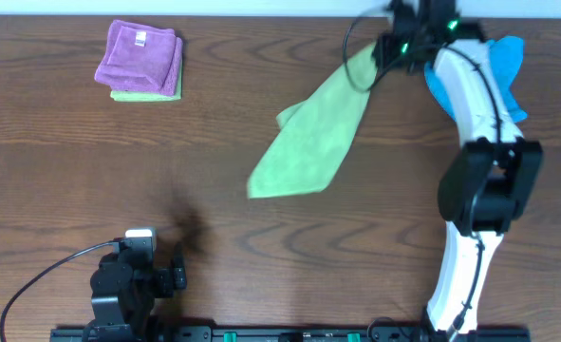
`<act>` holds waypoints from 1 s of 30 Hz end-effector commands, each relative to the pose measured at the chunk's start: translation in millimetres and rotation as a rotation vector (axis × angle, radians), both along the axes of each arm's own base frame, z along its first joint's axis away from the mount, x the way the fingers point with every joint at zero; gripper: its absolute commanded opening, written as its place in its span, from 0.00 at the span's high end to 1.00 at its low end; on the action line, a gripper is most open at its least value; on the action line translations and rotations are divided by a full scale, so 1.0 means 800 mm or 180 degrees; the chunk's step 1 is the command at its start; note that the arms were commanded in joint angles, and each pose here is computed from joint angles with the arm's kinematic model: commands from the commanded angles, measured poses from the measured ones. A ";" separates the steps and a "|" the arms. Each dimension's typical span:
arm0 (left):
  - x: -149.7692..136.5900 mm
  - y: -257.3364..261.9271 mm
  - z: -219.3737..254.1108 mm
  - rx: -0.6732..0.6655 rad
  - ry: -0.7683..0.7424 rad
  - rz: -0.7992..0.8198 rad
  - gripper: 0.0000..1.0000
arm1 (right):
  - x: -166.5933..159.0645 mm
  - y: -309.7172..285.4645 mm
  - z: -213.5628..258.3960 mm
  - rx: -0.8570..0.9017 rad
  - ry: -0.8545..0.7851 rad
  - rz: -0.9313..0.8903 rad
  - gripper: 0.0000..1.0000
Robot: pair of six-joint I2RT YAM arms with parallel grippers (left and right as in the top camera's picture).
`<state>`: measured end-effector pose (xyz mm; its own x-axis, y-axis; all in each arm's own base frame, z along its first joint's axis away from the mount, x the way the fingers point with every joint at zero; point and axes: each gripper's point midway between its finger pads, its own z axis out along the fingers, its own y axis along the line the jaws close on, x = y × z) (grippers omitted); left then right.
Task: Fold the cloth
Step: 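Lower the green cloth onto the table center and release the right gripper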
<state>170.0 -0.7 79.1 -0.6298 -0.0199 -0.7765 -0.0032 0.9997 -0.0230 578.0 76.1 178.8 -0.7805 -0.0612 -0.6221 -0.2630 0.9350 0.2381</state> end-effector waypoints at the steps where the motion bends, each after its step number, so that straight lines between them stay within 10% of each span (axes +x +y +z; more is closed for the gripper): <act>1: -0.011 0.001 -0.018 -0.0003 0.0193 0.0025 0.05 | -0.010 0.002 0.189 -0.0286 -0.1053 0.0073 0.99; 8: -0.011 0.001 -0.018 -0.0003 0.0193 0.0025 0.05 | -0.077 0.047 0.298 -0.0462 -0.1446 0.0280 0.99; 18: -0.011 0.001 -0.018 -0.0003 0.0193 0.0025 0.05 | -0.161 0.169 0.187 -0.0575 -0.0277 0.0567 0.98; 20: -0.011 0.001 -0.018 -0.0003 0.0193 0.0025 0.05 | -0.173 0.180 0.144 -0.0656 0.0060 0.0613 0.01; 30: -0.011 0.001 -0.018 -0.0003 0.0193 0.0025 0.05 | -0.209 0.203 0.054 -0.1103 0.0598 0.0654 0.01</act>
